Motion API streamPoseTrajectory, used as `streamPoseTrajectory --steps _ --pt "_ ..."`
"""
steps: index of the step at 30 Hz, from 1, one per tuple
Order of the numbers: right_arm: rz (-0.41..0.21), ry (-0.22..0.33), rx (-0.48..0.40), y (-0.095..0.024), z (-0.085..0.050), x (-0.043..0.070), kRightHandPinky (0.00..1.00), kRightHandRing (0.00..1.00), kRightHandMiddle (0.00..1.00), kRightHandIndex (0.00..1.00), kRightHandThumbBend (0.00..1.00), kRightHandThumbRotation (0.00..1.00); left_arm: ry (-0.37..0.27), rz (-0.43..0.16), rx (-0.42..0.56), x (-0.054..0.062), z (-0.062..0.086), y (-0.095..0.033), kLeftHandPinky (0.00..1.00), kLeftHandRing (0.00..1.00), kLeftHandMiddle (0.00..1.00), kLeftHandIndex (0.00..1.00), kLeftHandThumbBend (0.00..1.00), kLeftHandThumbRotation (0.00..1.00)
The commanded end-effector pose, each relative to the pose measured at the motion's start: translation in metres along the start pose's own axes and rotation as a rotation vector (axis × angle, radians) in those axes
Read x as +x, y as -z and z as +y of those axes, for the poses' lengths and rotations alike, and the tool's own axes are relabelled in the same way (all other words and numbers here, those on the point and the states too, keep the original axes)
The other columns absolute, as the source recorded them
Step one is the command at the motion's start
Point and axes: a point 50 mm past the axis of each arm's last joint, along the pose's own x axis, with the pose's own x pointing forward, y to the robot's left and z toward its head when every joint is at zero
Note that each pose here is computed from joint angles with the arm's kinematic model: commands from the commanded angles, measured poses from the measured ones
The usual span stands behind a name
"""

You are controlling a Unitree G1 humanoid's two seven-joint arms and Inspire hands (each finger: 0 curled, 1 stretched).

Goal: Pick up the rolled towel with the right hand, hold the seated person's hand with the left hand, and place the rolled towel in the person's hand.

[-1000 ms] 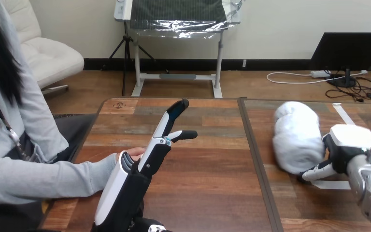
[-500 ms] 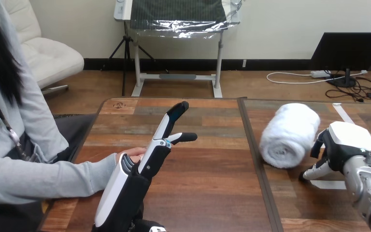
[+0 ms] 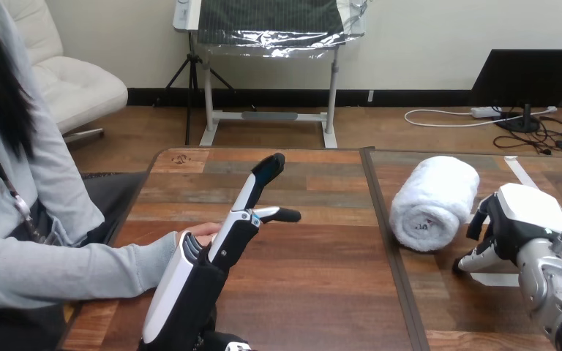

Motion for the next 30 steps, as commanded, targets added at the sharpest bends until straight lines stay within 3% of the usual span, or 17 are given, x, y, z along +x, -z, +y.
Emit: streamPoseTrajectory --steps 1,9,30 --pt "-0.016 0.045 0.043 -0.0082 -0.0064 0.0027 0.26 0.34 0.43 0.49 0.84 0.00 -0.018 -0.057 0.016 0.0138 0.0060 -0.0004 0.72 0.97 1.00 1.00 1.00 0.74" --pt "-0.016 0.060 0.073 -0.0101 -0.0071 0.0030 0.29 0.38 0.46 0.51 0.83 0.00 -0.014 -0.056 0.017 0.0137 0.0068 0.0005 0.72 0.97 1.00 1.00 1.00 0.73" --pt "-0.037 0.050 0.043 -0.0139 -0.0084 0.0040 0.34 0.43 0.52 0.54 0.85 0.00 -0.003 -0.045 -0.003 0.0139 0.0085 0.0021 0.74 1.00 1.00 1.00 1.00 0.68"
